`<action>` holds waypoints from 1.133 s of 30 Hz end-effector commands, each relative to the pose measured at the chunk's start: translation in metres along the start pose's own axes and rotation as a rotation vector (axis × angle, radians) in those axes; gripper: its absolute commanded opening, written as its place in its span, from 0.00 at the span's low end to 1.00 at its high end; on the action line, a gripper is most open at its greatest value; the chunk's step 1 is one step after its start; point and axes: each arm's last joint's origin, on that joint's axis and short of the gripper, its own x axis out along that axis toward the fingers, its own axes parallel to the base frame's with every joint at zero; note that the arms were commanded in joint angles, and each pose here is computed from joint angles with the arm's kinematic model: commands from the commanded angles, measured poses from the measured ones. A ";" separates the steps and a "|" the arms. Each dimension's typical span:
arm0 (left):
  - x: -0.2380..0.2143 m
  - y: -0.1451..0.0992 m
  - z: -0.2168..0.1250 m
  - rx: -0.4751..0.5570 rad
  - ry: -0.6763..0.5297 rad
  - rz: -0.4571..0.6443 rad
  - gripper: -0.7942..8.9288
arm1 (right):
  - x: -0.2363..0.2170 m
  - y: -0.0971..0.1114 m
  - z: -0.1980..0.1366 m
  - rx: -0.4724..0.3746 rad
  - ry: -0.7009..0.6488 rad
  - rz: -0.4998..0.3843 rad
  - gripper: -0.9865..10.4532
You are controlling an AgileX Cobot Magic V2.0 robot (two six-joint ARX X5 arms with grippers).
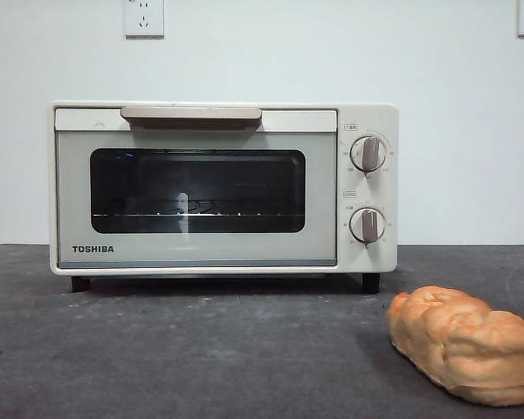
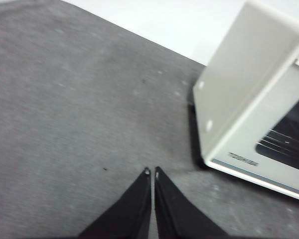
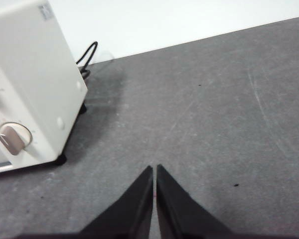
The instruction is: The left arm flap open the oven, the right arm pick bread and place it into oven, the left arm flap close the oven
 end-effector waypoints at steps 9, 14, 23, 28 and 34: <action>-0.017 -0.019 0.038 -0.077 -0.042 -0.110 0.10 | -0.021 0.017 0.055 0.057 -0.127 0.044 0.09; -0.027 -0.031 0.066 -0.061 -0.028 -0.130 0.10 | -0.030 0.027 0.087 0.043 -0.115 0.066 0.09; -0.030 -0.057 0.113 0.100 0.189 -0.245 0.10 | -0.025 0.046 0.134 -0.071 0.176 0.193 0.09; -0.023 -0.069 0.130 0.178 0.372 -0.337 0.10 | -0.015 0.053 0.149 -0.106 0.400 0.265 0.09; -0.019 -0.076 0.138 0.237 0.538 -0.398 0.10 | -0.009 0.060 0.151 -0.143 0.623 0.328 0.09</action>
